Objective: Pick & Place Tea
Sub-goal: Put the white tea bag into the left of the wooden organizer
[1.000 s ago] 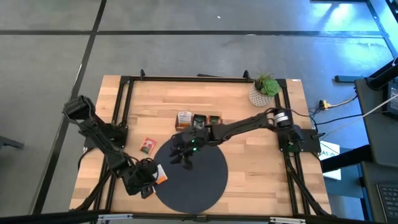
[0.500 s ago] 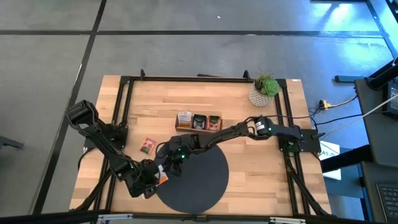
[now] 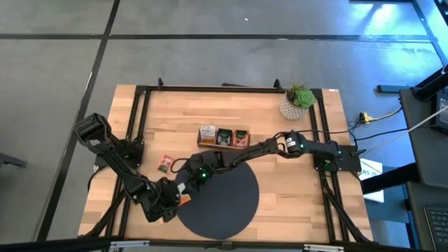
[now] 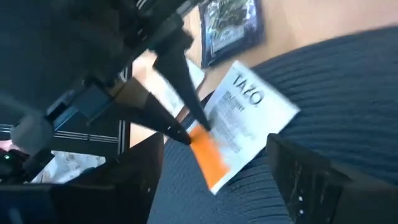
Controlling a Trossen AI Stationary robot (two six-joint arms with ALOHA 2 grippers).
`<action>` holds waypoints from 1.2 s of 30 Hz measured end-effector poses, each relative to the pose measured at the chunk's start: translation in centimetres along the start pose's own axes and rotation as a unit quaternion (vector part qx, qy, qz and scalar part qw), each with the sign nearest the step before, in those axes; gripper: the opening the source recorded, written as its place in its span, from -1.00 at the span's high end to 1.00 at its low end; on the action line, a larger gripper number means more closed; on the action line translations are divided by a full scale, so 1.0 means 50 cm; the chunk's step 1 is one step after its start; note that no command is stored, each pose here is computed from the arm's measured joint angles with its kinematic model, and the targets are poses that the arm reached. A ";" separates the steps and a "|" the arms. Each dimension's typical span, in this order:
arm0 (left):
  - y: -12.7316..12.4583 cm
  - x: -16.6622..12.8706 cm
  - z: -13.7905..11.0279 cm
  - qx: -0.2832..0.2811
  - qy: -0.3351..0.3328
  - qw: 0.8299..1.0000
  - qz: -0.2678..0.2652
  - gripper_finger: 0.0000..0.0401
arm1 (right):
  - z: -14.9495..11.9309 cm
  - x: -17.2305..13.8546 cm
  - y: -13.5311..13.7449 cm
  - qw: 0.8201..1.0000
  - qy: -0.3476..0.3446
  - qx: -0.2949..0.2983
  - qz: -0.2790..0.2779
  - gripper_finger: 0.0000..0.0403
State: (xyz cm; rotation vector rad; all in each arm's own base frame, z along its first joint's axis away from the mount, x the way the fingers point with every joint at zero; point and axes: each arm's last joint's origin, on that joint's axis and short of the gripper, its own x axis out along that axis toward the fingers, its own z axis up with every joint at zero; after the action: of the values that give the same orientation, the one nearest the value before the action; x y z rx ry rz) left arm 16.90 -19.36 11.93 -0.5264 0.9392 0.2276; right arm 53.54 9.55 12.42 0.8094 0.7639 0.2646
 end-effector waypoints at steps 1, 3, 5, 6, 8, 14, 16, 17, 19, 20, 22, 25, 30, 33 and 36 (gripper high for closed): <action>0.001 0.000 0.000 -0.002 -0.005 1.000 0.002 0.57 | -0.004 0.002 0.003 1.000 0.003 0.001 0.000 -0.42; 0.002 0.001 0.001 -0.004 -0.013 1.000 0.006 0.57 | -0.013 0.005 0.006 1.000 0.010 0.002 -0.006 -0.42; 0.003 0.001 0.002 -0.004 -0.016 1.000 0.007 0.56 | -0.017 0.006 0.004 1.000 0.015 0.008 -0.018 -0.42; 0.003 0.001 0.002 -0.004 -0.018 1.000 0.008 0.56 | -0.018 0.006 0.002 0.999 0.018 0.016 -0.024 -0.42; 0.002 0.001 0.003 -0.005 -0.018 1.000 0.007 0.56 | -0.019 0.004 -0.004 0.999 0.020 0.027 -0.036 -0.42; 0.003 0.003 0.006 -0.009 -0.036 0.999 0.010 0.58 | -0.021 0.003 -0.007 0.998 0.021 0.037 -0.050 -0.42; 0.004 0.005 0.012 -0.015 -0.044 0.999 0.012 0.58 | -0.023 0.004 -0.006 0.998 0.025 0.037 -0.046 -0.42; 0.004 0.007 0.015 -0.018 -0.047 0.999 0.012 0.58 | -0.024 0.004 -0.005 0.998 0.025 0.038 -0.046 -0.42; 0.005 0.010 0.022 -0.021 -0.048 0.999 0.012 0.58 | -0.025 0.005 -0.004 0.998 0.027 0.039 -0.047 -0.42; 0.005 0.011 0.025 -0.018 -0.047 0.999 0.012 0.58 | -0.025 0.005 -0.004 0.998 0.027 0.039 -0.047 -0.42; 0.006 0.013 0.028 -0.009 -0.044 0.999 0.012 0.58 | -0.025 0.005 -0.004 0.998 0.027 0.039 -0.047 -0.42; 0.006 0.014 0.030 0.000 -0.042 0.999 0.012 0.58 | -0.025 0.004 -0.005 0.997 0.032 0.053 -0.042 -0.41; 0.006 0.014 0.030 0.005 -0.042 0.999 0.012 0.58 | -0.024 0.003 -0.007 0.997 0.035 0.056 -0.041 -0.26; 0.006 0.014 0.030 0.005 -0.042 0.999 0.012 0.58 | -0.023 0.003 -0.009 0.997 0.034 0.057 -0.043 -0.10; 0.006 0.014 0.030 0.005 -0.042 0.999 0.012 0.58 | -0.021 0.002 -0.010 0.997 0.033 0.057 -0.044 0.08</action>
State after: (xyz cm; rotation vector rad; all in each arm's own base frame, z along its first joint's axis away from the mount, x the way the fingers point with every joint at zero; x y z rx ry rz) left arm 18.25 -18.35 12.00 -0.4936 0.8658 0.2647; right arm 52.82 9.84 11.51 0.8767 0.8800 0.1708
